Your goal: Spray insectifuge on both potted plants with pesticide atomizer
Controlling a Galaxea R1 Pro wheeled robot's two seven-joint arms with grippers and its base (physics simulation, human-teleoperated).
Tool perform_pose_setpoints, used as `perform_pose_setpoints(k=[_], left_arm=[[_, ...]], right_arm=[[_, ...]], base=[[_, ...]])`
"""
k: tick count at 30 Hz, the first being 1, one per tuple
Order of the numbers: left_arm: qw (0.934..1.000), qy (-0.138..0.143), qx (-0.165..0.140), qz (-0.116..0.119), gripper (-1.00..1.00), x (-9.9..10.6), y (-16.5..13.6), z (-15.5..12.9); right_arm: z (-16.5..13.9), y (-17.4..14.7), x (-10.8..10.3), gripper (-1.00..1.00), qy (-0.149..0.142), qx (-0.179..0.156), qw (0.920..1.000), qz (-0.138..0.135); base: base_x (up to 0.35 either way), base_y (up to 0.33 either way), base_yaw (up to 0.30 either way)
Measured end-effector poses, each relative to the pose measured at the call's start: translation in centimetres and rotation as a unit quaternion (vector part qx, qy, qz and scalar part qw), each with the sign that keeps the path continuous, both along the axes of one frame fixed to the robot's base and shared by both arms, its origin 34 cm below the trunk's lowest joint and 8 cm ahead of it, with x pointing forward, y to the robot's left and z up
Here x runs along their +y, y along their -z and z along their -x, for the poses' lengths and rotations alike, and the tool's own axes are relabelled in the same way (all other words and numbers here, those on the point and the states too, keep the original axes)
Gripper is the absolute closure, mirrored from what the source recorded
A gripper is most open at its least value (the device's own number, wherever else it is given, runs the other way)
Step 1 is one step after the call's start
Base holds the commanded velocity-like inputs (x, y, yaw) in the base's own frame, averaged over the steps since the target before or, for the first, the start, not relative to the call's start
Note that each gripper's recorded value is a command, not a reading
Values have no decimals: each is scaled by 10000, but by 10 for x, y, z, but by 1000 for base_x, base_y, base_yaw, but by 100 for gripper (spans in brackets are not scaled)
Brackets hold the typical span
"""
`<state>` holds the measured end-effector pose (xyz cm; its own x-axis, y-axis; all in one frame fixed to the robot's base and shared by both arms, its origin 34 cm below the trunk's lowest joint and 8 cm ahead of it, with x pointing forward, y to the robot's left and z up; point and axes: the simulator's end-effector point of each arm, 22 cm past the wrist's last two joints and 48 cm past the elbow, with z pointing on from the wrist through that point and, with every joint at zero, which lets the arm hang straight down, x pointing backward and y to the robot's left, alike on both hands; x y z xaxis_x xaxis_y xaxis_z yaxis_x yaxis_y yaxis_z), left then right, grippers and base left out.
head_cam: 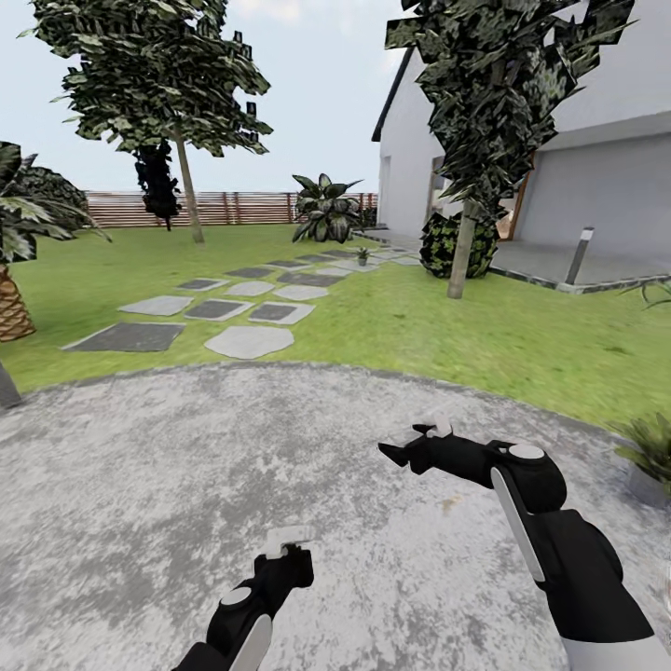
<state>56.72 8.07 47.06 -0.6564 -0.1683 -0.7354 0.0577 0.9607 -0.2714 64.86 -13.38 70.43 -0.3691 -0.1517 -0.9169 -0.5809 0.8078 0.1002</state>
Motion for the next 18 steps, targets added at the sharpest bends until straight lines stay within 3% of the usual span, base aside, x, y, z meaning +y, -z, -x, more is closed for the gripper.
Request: perform_pose_setpoints(k=[18], left_arm=[[10000, -17, -13, 25, 100, -1, 2, 0]], right_arm=[[-1, 0, -1, -100, 19, 0, 10000, -9]], base=[[317, 128, -267]])
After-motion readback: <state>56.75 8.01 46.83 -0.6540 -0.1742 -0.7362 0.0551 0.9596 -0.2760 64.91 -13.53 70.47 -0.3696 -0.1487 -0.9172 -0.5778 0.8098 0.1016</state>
